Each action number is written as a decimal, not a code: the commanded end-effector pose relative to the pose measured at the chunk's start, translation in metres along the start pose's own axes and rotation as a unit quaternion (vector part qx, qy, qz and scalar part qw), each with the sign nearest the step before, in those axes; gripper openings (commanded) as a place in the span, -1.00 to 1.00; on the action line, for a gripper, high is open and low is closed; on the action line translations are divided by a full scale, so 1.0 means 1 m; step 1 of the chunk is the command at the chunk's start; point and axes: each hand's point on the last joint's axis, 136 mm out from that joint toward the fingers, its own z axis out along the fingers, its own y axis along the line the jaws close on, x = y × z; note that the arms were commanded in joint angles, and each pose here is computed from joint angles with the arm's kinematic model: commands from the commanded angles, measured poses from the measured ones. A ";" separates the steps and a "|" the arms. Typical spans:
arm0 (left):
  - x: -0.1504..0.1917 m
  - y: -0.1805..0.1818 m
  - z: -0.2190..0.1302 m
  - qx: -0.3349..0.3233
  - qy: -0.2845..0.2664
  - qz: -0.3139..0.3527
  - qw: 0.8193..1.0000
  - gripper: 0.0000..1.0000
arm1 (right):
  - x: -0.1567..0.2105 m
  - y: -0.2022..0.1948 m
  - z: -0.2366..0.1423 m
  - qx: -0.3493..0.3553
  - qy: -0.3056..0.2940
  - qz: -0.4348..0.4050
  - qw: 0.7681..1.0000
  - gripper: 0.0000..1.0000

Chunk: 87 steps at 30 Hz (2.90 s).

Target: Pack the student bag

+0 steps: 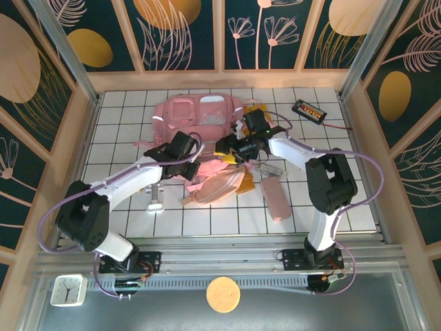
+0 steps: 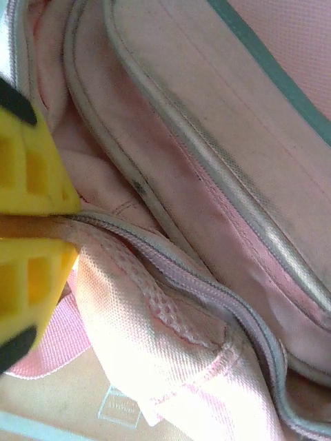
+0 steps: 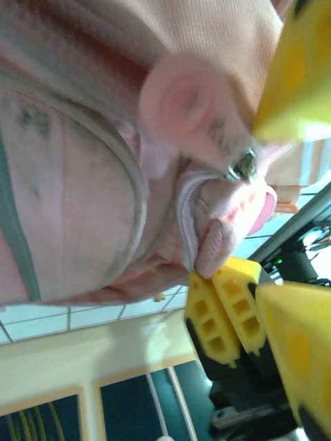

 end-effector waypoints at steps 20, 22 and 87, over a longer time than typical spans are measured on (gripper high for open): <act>-0.025 -0.015 -0.037 0.042 -0.090 -0.033 0.994 -0.02 | -0.089 -0.033 -0.046 0.094 -0.102 -0.007 0.990 0.15; -0.026 -0.015 -0.036 0.043 -0.091 -0.033 0.994 -0.02 | -0.092 -0.032 -0.044 0.096 -0.104 -0.007 0.990 0.11; -0.110 -0.042 -0.110 0.249 -0.182 -0.404 0.861 0.46 | -0.121 0.159 -0.086 -0.107 -0.278 -0.031 0.954 -1.00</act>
